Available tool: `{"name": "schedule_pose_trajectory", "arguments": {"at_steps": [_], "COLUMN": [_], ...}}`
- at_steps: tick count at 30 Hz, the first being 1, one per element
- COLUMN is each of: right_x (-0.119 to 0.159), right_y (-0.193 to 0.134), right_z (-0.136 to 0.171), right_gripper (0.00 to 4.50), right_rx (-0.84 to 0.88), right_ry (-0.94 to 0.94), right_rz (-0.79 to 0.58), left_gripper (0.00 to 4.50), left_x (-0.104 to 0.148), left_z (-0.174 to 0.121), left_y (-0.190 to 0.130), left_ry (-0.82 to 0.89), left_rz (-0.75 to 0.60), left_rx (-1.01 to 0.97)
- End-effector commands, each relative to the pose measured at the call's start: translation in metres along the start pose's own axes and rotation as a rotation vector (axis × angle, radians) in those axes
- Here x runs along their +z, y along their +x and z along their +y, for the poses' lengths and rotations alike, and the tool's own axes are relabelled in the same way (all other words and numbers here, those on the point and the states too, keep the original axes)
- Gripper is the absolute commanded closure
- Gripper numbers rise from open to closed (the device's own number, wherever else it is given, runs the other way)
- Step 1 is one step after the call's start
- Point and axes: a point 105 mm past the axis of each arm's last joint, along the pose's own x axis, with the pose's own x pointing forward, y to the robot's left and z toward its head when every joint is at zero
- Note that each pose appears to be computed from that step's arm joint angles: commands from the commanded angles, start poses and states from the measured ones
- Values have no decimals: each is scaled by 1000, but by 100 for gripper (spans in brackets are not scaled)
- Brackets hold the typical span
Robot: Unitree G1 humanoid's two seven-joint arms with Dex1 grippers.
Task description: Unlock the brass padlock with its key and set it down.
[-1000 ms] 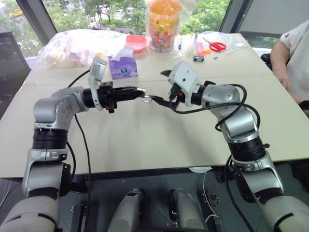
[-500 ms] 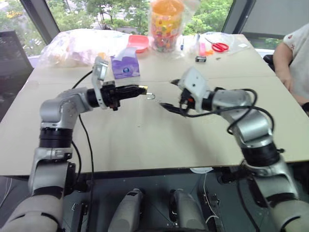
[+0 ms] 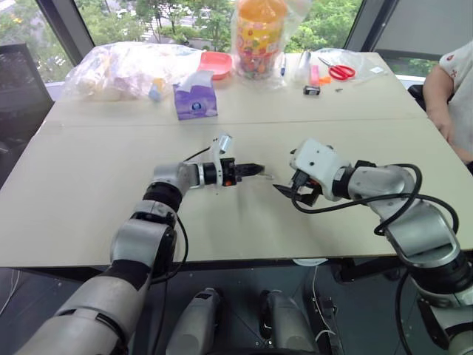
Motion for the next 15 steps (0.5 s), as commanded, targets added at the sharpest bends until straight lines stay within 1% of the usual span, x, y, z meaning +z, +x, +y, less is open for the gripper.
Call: {"name": "schedule_pose_trajectory", "arguments": {"at_steps": [1, 2, 4, 5, 6, 7, 9, 10, 11, 12, 15], "right_x": [9, 9, 8, 7, 7, 7, 3, 1, -1, -3, -9], "right_y": [-8, -8, -9, -9, -9, -9, -10, -11, -11, -10, -8], "right_z": [-7, -7, -6, -6, -5, -4, -4, -4, -4, -5, -6], "right_gripper": [0, 0, 0, 0, 0, 0, 0, 0, 0, 0, 0], "right_rx": [-60, -62, -67, -69, -70, -70, -70, -72, -75, -77, -88], "right_ry": [-5, -4, 4, 9, 11, 12, 18, 23, 28, 32, 52], "right_rz": [-35, -35, -36, -35, -35, -34, -27, -24, -20, -17, -15], "left_gripper": [264, 229, 129, 89, 37, 2, 2, 2, 2, 2, 2], "left_x": [4, 4, 4, 5, 5, 16, 41, 51, 57, 61, 58], "left_z": [-8, -9, -5, 3, 9, 18, 22, 19, 15, 12, 6], "left_y": [3, 3, 3, -2, -7, -15, -38, -49, -60, -70, -98], "left_ry": [31, 36, 49, 112, 159, 243, 434, 482, 492, 521, 573], "left_rz": [5, 7, 15, 40, 59, 42, 1, -33, -63, -86, -116], "left_rx": [-62, -69, -37, 23, 64, 141, 215, 221, 210, 212, 257]}}
